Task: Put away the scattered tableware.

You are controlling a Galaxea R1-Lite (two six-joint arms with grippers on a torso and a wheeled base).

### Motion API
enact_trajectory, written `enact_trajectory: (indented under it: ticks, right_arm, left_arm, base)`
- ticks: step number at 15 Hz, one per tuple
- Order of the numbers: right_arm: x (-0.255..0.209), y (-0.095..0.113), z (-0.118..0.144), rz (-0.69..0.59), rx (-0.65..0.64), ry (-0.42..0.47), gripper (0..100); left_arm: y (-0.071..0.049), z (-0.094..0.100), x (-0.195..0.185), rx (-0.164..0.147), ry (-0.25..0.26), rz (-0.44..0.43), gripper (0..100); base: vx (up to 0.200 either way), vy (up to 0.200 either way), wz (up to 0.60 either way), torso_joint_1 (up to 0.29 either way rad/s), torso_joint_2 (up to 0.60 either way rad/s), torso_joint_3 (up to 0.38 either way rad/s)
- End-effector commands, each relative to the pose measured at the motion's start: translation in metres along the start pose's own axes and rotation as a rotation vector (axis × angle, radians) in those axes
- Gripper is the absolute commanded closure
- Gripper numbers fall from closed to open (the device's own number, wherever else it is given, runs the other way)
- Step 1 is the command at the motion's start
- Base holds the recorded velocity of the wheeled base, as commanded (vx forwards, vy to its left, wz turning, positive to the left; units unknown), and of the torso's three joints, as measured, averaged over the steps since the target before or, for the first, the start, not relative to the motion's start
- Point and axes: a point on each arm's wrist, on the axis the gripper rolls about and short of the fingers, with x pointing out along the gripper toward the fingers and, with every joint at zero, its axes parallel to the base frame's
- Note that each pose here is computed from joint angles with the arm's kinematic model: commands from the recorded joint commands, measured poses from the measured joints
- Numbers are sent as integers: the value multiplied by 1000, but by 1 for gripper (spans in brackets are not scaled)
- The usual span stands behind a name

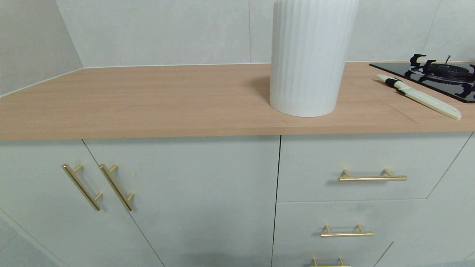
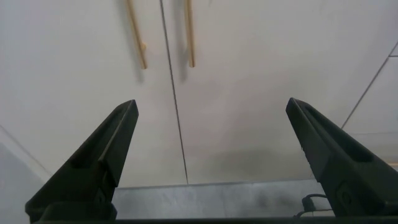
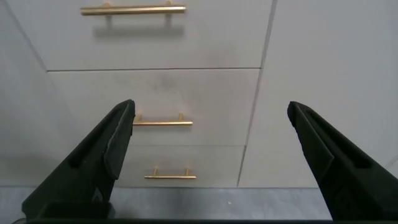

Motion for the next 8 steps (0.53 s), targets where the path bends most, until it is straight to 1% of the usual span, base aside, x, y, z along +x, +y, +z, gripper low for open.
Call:
enact_trajectory:
  ticks: [1,5,8]
  right_arm:
    - [0,0,0,1,0,1,0]
    - [0,0,0,1,0,1,0]
    - [0,0,0,1,0,1,0]
  left_arm:
    - [0,0,0,0,1,1,0]
    - [0,0,0,0,1,1,0]
    - [0,0,0,0,3,2,0]
  base:
    - [0,0,0,0,0,0]
    - [0,0,0,0,0,0]
    - [0,-200,0,1,1,9]
